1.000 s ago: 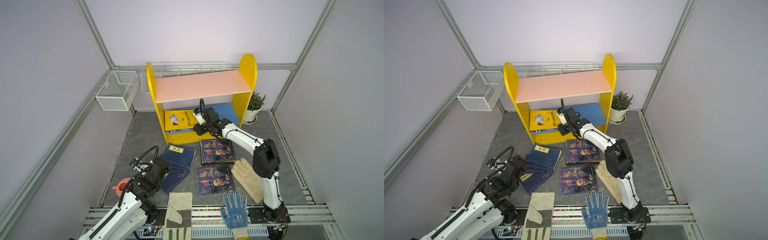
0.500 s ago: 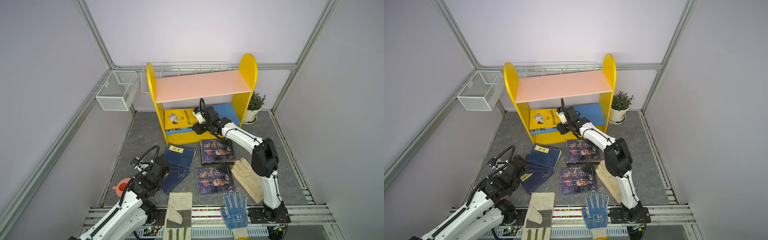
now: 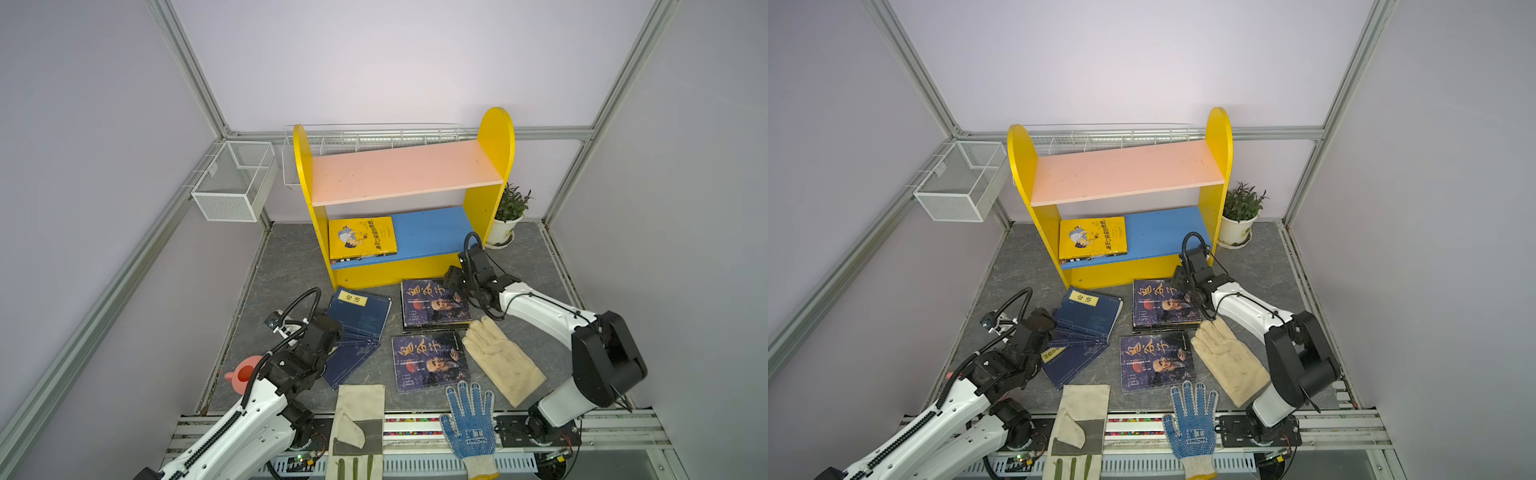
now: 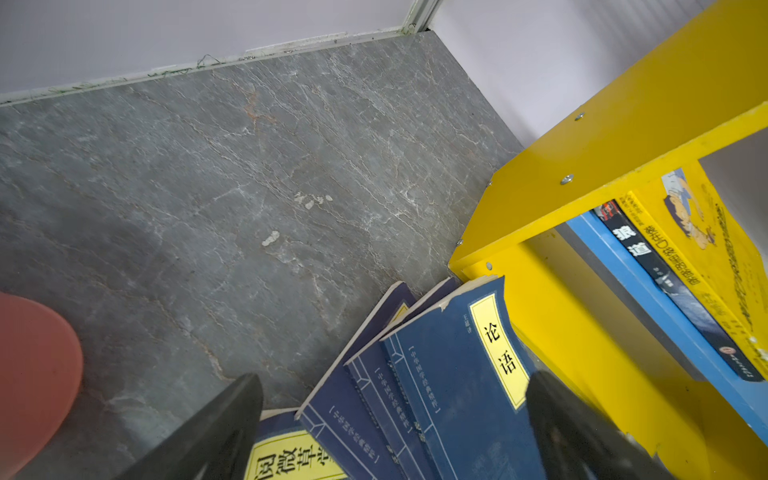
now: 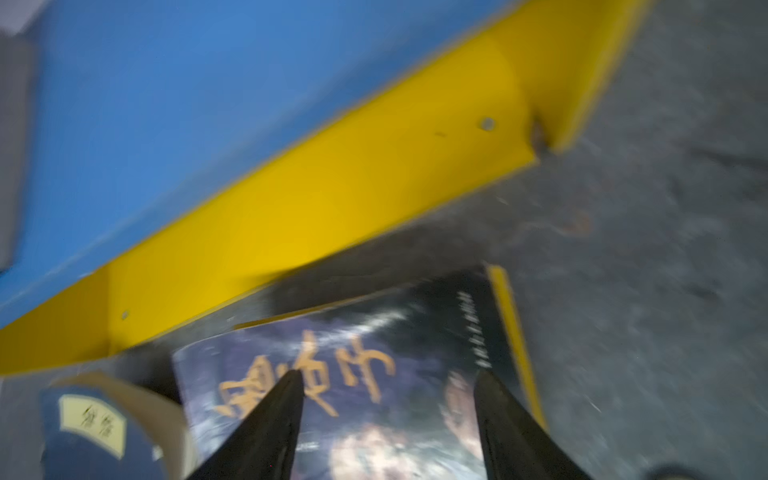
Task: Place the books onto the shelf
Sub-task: 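Reach both grippers to the purple gold-lettered book on the table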
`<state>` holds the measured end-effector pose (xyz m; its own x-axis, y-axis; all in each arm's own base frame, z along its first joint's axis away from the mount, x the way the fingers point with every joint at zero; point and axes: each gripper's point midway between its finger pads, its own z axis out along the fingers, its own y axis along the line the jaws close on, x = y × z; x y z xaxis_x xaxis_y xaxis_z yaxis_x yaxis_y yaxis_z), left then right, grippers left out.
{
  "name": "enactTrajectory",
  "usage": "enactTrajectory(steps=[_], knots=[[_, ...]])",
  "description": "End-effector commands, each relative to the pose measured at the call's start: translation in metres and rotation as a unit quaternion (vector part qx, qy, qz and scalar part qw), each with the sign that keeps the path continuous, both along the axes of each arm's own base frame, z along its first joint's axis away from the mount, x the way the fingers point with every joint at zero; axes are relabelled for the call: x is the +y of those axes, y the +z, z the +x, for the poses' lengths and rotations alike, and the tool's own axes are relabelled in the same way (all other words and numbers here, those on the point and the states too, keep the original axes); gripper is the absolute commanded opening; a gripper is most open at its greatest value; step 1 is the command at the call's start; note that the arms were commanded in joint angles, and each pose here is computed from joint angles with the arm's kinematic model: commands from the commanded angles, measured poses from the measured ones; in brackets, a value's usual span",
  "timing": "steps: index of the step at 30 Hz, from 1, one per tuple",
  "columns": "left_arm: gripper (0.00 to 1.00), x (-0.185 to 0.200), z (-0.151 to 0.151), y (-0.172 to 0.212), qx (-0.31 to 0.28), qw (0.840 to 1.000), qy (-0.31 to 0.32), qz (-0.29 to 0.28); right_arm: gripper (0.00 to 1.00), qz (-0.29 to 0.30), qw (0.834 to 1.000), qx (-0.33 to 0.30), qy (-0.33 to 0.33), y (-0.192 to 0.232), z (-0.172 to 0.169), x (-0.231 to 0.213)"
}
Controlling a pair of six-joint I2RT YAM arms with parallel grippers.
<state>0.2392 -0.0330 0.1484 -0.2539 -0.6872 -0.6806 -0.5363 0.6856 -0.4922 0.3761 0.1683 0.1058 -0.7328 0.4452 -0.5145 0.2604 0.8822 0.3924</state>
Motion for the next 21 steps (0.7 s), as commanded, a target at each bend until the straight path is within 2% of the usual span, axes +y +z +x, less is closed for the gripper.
enactTrajectory(steps=[1,5,7,10,15,21], knots=[[0.99,-0.020,0.014,-0.007,0.005,0.998,-0.054,0.012,0.68,0.044,0.992,0.037,-0.110,-0.011,-0.018,-0.019],[0.99,-0.064,0.035,-0.010,0.012,0.986,-0.166,0.028,0.68,0.017,0.998,0.039,-0.037,-0.013,-0.018,-0.016],[1.00,-0.093,0.045,-0.014,0.020,0.973,-0.227,0.035,0.67,0.000,0.999,0.049,0.019,-0.014,-0.019,-0.008],[0.99,-0.136,0.053,-0.019,0.030,0.951,-0.301,0.060,0.66,-0.041,0.995,0.068,0.057,-0.019,-0.027,-0.014],[0.99,-0.204,0.060,-0.029,0.058,0.904,-0.416,0.074,0.66,-0.056,0.994,0.073,0.067,-0.024,-0.034,-0.027],[0.99,-0.251,0.068,-0.051,0.081,0.867,-0.489,0.053,0.64,-0.057,0.989,0.085,0.108,-0.032,-0.034,-0.019]])
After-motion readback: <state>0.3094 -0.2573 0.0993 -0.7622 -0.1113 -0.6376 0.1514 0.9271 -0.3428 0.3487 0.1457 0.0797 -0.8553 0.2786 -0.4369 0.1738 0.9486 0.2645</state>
